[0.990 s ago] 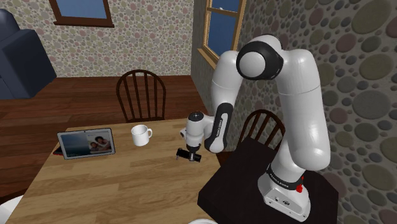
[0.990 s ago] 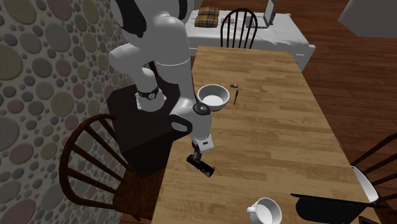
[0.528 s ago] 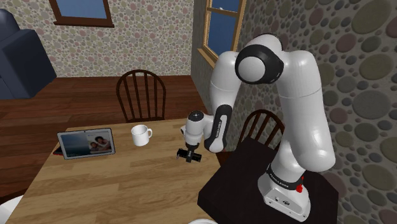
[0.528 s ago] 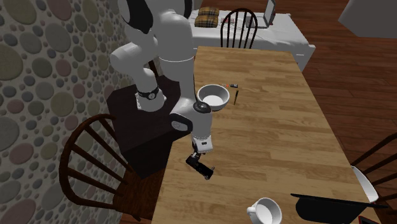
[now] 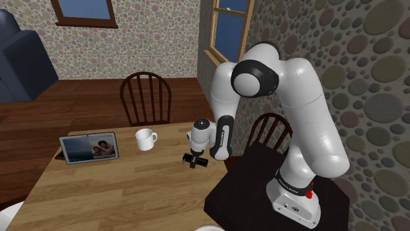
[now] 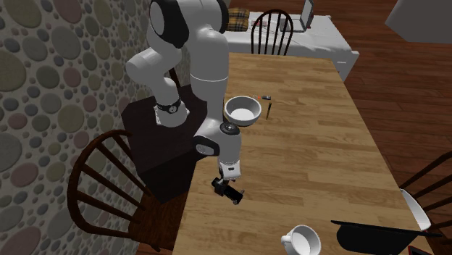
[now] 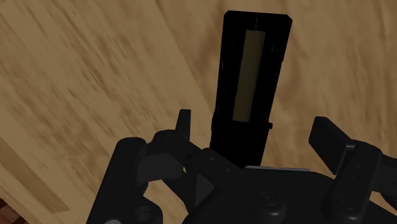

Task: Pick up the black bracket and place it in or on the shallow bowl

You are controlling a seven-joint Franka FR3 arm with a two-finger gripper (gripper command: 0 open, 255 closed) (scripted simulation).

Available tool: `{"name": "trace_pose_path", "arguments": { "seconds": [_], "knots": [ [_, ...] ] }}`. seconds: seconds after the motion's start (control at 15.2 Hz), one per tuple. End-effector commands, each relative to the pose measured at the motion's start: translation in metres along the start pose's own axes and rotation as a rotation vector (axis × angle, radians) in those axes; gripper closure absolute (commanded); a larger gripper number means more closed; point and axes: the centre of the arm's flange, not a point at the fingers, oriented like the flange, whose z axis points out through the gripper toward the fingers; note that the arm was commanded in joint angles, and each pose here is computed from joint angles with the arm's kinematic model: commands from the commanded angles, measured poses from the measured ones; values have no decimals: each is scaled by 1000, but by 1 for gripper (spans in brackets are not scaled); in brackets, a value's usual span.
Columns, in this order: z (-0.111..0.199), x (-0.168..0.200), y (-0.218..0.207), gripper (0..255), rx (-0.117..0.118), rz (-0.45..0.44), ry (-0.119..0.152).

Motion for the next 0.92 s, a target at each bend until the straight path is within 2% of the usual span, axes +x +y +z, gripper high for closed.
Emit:
{"name": "trace_pose_path", "arguments": {
  "seconds": [0.0,0.46,0.53,0.86],
  "knots": [
    [8,1,0,0,0,0,0],
    [8,1,0,0,0,0,0],
    [8,1,0,255,0,0,0],
    [7,2,0,255,0,0,0]
  ]
}}
